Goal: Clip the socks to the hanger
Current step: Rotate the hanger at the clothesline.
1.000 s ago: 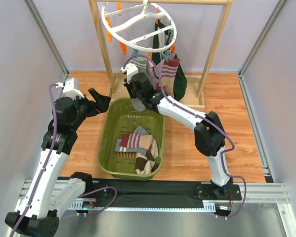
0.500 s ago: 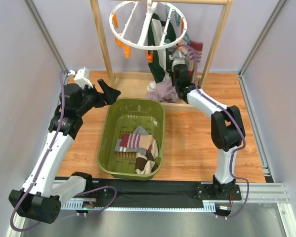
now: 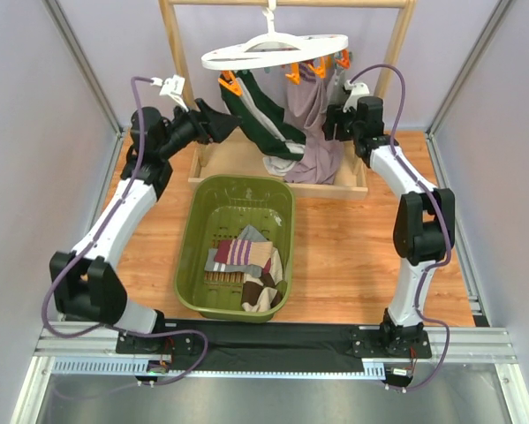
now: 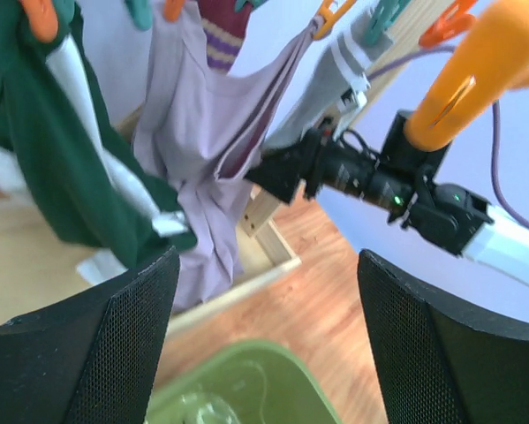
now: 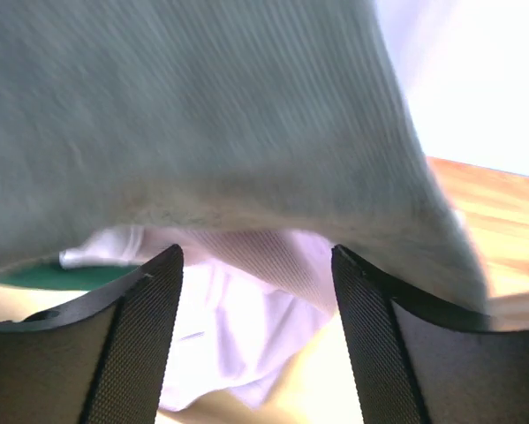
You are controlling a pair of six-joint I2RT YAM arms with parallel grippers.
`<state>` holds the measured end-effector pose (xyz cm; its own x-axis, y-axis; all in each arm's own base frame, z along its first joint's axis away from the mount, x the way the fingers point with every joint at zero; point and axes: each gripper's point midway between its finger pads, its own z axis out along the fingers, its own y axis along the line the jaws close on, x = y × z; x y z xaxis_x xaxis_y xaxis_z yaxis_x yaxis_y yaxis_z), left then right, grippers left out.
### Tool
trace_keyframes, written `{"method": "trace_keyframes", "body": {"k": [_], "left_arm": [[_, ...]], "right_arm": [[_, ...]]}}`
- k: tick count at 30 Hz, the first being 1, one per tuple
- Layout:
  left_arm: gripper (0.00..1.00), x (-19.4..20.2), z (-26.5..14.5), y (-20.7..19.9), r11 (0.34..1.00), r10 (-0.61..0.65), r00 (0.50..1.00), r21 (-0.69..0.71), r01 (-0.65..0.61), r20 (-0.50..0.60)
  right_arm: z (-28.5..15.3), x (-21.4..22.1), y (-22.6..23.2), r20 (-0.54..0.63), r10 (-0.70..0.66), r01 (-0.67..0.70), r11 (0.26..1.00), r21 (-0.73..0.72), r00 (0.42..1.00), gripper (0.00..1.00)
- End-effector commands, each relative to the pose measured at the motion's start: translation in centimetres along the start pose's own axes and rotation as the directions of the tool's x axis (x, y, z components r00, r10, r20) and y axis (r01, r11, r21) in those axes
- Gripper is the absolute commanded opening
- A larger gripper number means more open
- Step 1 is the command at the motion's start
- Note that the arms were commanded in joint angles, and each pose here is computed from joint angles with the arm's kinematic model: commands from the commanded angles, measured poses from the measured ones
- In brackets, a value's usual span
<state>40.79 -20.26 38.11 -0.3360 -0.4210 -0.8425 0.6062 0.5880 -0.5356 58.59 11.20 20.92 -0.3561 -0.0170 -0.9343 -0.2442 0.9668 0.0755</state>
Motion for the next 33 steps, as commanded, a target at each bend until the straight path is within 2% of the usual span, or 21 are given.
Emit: {"method": "trace_keyframes", "body": {"k": [1,5,10,11,13,16,18,21,24,25,27,28,30,33], "left_arm": [[0.88,-3.7,2.4,-2.2,0.988,0.096,0.988,0.110,-0.109,0.118],[0.88,-4.7,4.6,-0.9,0.985,0.091,0.978,0.130,-0.117,0.190],[0.88,-4.4,6.2,-0.8,0.975,0.102,0.978,0.178,-0.134,0.179],[0.88,-4.0,6.4,-0.5,0.977,0.100,0.979,0.170,-0.130,0.177],[0.89,-3.4,6.7,-0.6,0.976,0.120,0.978,0.162,-0.148,0.170],[0.91,-2.5,7.2,0.4,0.978,0.143,0.980,0.130,-0.160,0.135],[0.91,-2.1,7.2,1.4,0.986,0.141,0.984,0.078,-0.150,0.112],[0.91,-1.6,7.0,1.6,0.989,0.118,0.988,0.075,-0.126,0.105],[0.90,-1.1,6.6,2.1,0.994,0.094,0.991,0.045,-0.099,0.099],[0.90,-0.8,6.3,2.2,0.995,0.089,0.992,0.035,-0.093,0.094],[0.90,-0.4,6.0,2.2,0.996,0.081,0.993,0.033,-0.084,0.087],[0.90,-0.6,5.8,1.8,0.995,0.081,0.993,0.045,-0.085,0.089],[0.90,-0.5,5.5,0.5,0.990,0.085,0.993,0.109,-0.093,0.077],[0.89,-1.0,4.9,-2.1,0.967,0.090,0.994,0.233,-0.102,0.063]], "right_arm": [[-2.5,-2.8,3.4,0.028,0.105,-0.100,0.985,-0.140,0.994,0.71],[-5.2,-3.2,4.5,0.024,0.177,-0.170,0.970,-0.173,0.984,0.77],[-8.8,-4.5,5.6,0.018,0.195,-0.188,0.961,-0.206,0.981,0.80],[-10.6,-5.8,6.2,0.052,0.198,-0.181,0.955,-0.237,0.979,0.83],[-12.3,-5.9,7.6,0.063,0.226,-0.196,0.931,-0.309,0.972,0.89],[-15.8,-9.1,9.6,0.179,0.222,-0.130,0.899,-0.418,0.958,0.97],[-17.7,-10.9,10.5,0.229,0.215,-0.089,0.884,-0.460,0.949,0.98],[-19.3,-12.9,11.4,0.301,0.209,-0.037,0.871,-0.490,0.931,0.91],[-19.7,-14.2,12.4,0.322,0.174,0.003,0.875,-0.484,0.931,0.79],[-19.8,-15.2,12.7,0.354,0.151,0.032,0.886,-0.463,0.923,0.72],[-20.1,-15.9,13.4,0.367,0.135,0.057,0.882,-0.467,0.921,0.66],[-19.9,-15.9,13.9,0.360,0.128,0.067,0.874,-0.482,0.924,0.59],[-20.8,-17.2,15.0,0.374,0.144,0.084,0.843,-0.531,0.916,0.58],[-21.6,-18.2,16.9,0.354,0.195,0.081,0.770,-0.633,0.915,0.63]]}}
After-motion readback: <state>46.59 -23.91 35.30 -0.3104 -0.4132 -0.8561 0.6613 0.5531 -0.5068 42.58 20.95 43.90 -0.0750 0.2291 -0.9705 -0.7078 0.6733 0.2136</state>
